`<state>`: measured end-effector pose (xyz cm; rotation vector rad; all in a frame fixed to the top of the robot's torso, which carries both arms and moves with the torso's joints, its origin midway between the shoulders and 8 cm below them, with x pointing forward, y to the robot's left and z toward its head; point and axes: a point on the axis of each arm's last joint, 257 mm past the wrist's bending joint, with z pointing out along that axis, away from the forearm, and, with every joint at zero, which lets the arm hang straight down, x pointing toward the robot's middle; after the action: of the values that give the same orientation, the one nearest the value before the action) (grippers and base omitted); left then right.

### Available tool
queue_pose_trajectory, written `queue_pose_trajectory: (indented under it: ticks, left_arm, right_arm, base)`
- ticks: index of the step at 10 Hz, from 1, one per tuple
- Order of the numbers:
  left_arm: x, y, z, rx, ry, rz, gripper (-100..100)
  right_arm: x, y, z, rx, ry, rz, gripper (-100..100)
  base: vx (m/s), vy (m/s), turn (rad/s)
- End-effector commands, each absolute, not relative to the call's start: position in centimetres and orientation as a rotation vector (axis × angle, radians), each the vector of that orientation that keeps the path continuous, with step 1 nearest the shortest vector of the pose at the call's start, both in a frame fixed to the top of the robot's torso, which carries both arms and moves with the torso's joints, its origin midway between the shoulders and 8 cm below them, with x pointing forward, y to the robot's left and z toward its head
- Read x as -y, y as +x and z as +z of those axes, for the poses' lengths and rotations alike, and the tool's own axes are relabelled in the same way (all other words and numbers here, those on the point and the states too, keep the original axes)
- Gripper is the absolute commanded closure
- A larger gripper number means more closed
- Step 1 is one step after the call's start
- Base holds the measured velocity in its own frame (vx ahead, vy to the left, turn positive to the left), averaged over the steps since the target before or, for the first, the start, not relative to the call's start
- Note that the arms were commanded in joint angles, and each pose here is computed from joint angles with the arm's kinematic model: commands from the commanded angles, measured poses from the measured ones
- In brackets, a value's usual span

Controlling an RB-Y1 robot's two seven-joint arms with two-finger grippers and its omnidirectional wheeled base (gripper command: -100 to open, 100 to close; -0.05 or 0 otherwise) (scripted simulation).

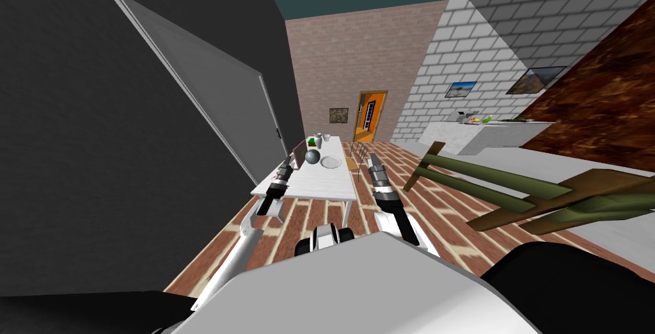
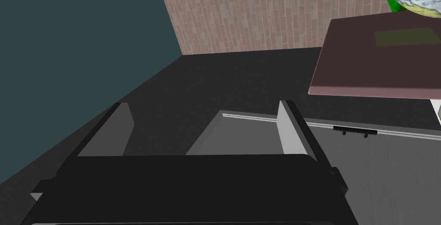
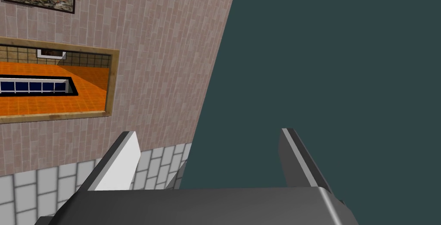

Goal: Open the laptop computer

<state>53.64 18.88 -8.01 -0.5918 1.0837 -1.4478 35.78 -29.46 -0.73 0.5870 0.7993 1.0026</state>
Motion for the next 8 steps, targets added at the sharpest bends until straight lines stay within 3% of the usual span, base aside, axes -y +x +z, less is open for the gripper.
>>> queue_pose_trajectory:
  ticks: [1, 8]
  left_arm:
    - [-18.4, 55.5, -9.2, -1.141, -0.597, -1.425, -100]
    - [-18.8, 59.4, -12.2, -1.26, -0.618, -1.346, -100]
  right_arm:
    - [29.5, 35.8, -0.7, -0.799, 0.587, 1.003, 0]
    - [29.5, 35.8, -0.7, -0.799, 0.587, 1.003, 0]
  base:
    - [0.011, 0.005, -0.054]
    - [0.013, 0.007, -0.035]
